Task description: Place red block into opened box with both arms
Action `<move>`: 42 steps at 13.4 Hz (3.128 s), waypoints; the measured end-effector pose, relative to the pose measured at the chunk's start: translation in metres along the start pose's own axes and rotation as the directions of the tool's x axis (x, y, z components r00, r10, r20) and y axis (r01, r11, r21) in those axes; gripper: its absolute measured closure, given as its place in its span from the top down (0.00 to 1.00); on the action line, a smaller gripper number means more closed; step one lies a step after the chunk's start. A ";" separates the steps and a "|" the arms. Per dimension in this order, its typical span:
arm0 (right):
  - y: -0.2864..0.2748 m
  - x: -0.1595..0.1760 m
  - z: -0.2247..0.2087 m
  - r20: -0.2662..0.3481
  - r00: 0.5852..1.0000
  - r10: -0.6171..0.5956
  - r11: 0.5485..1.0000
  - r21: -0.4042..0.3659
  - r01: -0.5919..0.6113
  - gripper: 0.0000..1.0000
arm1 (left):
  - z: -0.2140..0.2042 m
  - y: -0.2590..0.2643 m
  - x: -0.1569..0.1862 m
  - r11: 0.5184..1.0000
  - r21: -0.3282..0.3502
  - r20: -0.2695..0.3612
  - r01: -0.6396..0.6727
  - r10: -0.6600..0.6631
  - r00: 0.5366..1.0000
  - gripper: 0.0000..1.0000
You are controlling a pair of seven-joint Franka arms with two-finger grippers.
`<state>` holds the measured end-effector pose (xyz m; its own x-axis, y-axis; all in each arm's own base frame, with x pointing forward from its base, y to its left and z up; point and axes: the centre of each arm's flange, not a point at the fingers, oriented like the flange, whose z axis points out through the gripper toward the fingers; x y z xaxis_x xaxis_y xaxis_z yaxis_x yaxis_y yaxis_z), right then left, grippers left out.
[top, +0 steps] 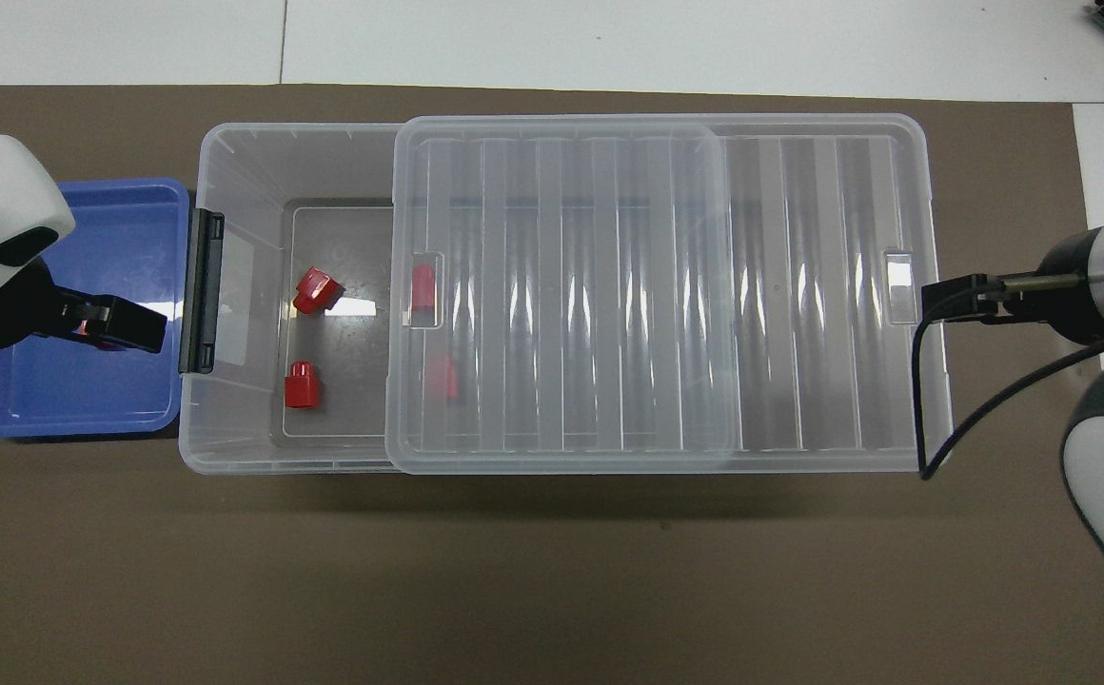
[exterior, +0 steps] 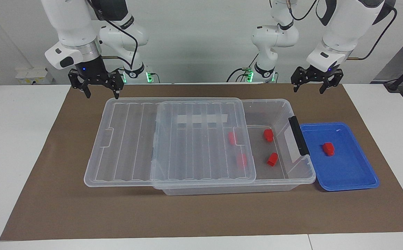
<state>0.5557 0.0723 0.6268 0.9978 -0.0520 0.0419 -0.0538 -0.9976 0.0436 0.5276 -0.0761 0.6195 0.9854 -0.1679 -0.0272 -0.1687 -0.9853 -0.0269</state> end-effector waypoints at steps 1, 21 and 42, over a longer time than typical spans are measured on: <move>-0.006 0.001 0.002 0.007 1.000 0.016 1.000 0.000 -0.016 1.00 | 0.002 -0.018 0.003 0.999 0.001 -0.037 0.033 -0.033 0.999 1.00; 0.003 -0.018 0.025 0.083 0.995 0.060 0.998 -0.027 -0.058 1.00 | 0.318 -0.203 0.047 0.992 0.012 -0.110 0.126 -0.124 0.986 0.90; 0.017 -0.014 0.016 0.049 0.997 0.059 0.998 -0.016 -0.058 1.00 | 0.107 0.101 0.089 0.737 -0.062 -0.024 0.673 -0.676 0.737 0.34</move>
<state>0.5411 0.0556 0.6109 0.9936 -0.1130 -0.0044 -0.1126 -0.9920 0.0574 0.5959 -0.1873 0.5073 0.8407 0.5411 0.0225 0.5406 -0.8409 0.0240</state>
